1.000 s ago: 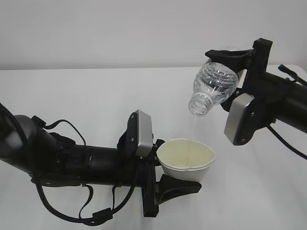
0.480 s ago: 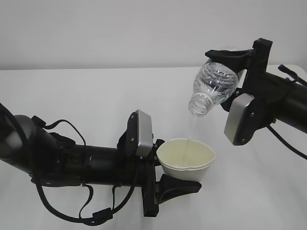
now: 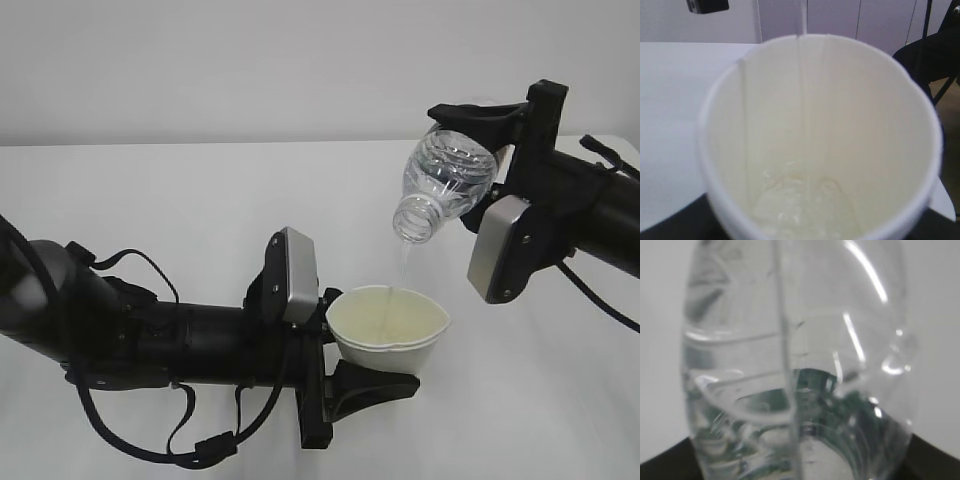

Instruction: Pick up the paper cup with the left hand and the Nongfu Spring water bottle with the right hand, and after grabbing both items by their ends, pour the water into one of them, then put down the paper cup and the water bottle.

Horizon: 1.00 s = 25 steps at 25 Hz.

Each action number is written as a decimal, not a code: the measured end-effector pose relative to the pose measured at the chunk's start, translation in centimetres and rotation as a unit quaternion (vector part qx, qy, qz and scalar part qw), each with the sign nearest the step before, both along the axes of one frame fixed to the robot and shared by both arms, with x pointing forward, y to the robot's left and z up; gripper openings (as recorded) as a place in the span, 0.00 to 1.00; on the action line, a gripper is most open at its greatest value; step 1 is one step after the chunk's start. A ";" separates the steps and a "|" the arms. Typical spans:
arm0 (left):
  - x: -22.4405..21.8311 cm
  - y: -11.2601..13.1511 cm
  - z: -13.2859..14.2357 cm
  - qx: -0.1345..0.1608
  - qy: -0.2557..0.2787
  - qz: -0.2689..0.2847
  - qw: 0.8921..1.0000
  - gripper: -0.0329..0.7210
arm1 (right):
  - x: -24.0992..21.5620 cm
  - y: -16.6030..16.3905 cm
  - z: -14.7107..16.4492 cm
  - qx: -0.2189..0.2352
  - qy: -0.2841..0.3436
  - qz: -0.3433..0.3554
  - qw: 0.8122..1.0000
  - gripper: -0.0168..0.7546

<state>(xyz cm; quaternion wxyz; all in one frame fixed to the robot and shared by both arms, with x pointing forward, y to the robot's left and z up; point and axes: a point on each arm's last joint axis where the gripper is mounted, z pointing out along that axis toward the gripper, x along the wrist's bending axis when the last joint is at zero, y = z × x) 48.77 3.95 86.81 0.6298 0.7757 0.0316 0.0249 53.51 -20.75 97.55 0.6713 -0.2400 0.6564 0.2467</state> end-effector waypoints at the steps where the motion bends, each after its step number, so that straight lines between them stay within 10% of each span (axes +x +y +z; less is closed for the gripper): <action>1: 0.0 0.0 0.0 0.000 0.000 0.001 1.000 0.61 | 0.0 0.0 0.0 -0.001 -0.001 0.000 1.000 0.64; 25: 0.1 0.0 0.0 -0.002 0.002 0.007 1.000 0.61 | 0.0 0.0 0.0 -0.001 -0.001 0.000 1.000 0.64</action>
